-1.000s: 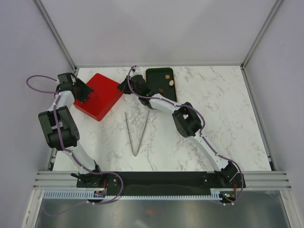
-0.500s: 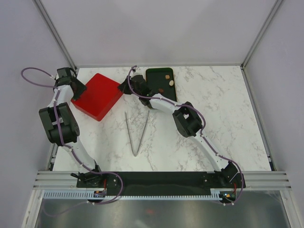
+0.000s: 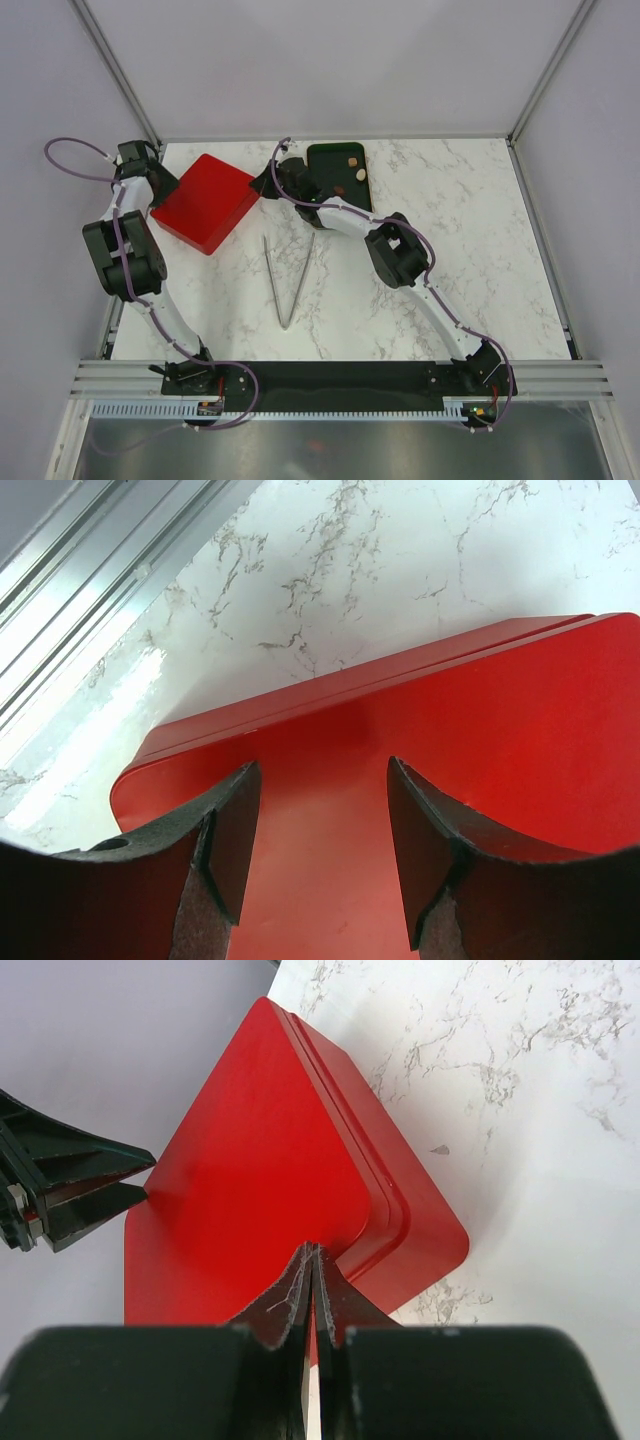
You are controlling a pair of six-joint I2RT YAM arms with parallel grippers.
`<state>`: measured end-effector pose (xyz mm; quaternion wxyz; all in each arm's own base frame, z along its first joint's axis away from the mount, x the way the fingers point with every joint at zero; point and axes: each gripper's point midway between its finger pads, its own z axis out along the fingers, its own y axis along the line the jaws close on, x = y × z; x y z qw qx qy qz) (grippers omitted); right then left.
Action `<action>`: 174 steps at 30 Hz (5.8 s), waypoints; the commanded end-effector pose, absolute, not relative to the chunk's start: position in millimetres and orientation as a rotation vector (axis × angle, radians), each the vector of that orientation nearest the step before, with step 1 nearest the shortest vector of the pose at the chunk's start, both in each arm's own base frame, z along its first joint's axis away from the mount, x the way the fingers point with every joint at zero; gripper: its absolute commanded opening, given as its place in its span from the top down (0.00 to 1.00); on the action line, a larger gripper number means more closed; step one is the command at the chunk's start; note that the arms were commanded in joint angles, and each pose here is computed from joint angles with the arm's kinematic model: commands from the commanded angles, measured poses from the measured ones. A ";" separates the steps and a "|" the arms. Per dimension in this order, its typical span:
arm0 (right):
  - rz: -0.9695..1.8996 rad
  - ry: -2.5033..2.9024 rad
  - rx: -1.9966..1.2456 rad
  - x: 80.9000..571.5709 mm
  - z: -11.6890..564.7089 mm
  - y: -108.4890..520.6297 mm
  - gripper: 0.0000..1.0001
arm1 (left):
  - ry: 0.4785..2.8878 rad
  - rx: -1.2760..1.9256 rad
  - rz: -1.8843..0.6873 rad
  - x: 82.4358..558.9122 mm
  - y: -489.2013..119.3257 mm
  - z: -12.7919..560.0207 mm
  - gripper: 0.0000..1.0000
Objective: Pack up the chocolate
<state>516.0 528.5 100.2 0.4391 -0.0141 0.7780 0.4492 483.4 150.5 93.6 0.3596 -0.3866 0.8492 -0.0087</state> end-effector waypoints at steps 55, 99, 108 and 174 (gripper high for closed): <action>1.092 1.842 0.104 575.1 93.3 492.9 0.77 | 2.576 -0.637 -0.362 507.7 -34.7 12.3 0.43; 1.292 1.835 -0.004 536.4 123.6 521.6 0.52 | 2.397 -0.770 -0.208 472.9 61.5 122.6 0.44; 1.339 1.740 -0.033 533.3 161.4 529.2 0.51 | 2.385 -0.937 -0.027 431.3 115.2 105.9 0.44; 1.074 2.140 -0.055 497.1 -2.7 537.4 0.71 | 2.476 -0.948 -0.288 441.5 71.5 58.5 0.45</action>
